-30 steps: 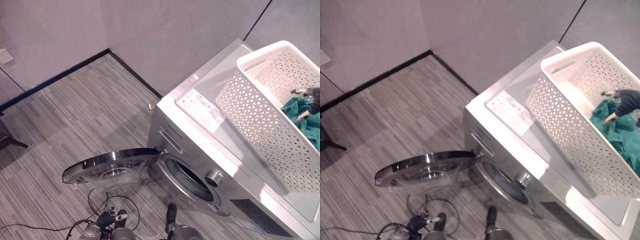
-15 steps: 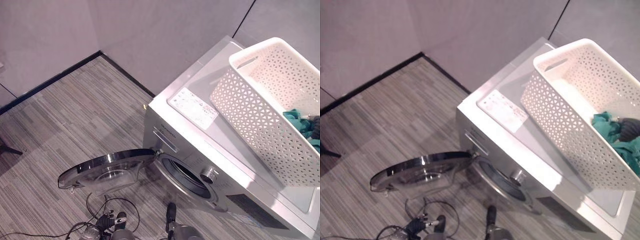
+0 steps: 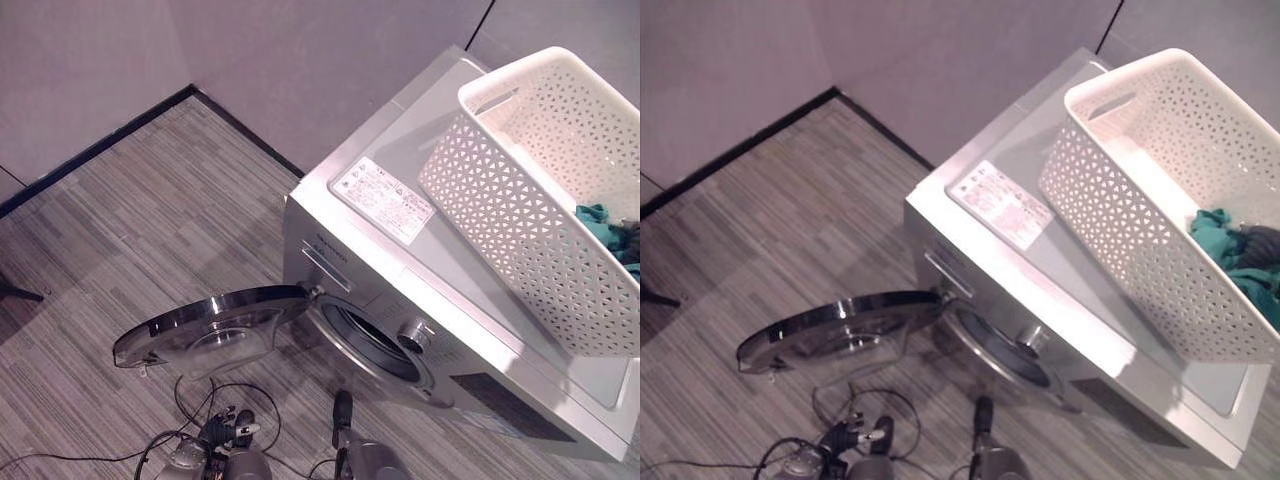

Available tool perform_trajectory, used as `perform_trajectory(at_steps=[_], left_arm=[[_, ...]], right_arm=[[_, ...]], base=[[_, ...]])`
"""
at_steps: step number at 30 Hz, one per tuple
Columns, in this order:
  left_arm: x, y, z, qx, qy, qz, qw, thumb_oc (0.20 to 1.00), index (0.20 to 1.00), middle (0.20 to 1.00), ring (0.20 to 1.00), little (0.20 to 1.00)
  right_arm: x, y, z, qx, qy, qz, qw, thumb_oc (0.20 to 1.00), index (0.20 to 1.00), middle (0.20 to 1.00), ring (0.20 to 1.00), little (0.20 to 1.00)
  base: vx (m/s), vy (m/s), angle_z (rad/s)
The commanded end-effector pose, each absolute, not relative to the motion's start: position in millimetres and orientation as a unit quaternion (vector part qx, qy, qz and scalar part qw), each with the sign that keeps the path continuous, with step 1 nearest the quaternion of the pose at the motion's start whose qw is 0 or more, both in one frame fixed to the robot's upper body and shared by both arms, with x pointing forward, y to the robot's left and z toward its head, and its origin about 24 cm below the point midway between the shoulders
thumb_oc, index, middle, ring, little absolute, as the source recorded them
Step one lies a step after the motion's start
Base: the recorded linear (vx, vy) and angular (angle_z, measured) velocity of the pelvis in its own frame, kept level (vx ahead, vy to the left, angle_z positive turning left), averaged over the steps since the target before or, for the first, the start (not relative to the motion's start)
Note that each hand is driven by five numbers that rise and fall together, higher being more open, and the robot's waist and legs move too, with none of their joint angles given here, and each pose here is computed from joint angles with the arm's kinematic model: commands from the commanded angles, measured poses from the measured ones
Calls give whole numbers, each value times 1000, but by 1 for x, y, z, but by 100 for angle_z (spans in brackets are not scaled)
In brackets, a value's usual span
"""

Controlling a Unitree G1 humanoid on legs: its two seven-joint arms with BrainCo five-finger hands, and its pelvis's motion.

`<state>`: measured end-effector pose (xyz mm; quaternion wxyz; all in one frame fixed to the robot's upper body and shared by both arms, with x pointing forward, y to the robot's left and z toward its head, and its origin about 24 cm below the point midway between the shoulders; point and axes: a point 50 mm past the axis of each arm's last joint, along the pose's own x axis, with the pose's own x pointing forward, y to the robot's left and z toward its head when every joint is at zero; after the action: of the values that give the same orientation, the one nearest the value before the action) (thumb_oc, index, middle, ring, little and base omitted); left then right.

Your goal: Grab the laundry basket,head to the washer,open it,put in the laundry and shut it.

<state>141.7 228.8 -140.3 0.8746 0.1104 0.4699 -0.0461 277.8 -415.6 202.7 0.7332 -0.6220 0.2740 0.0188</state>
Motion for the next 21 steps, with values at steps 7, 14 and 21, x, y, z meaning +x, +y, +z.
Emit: perform_trajectory(at_steps=[7,14,21], left_arm=[[151,223,-140,123,463,-61,876,1000,1000,1000,1000,1000],[141,230,-143,121,477,-45,869,1000,1000,1000,1000,1000],[125,240,-147,130,500,-37,856,1000,1000,1000,1000,1000]], right_arm=[[273,-405,131,-585,339,94,730,200,200,200,200,200],[288,-401,181,-504,187,-3,843,200,200,200,200,200],[283,-404,241,-409,14,-89,908,200,200,200,200,200]], base=[[4,6,4],[6,2,0],[35,18,-1]])
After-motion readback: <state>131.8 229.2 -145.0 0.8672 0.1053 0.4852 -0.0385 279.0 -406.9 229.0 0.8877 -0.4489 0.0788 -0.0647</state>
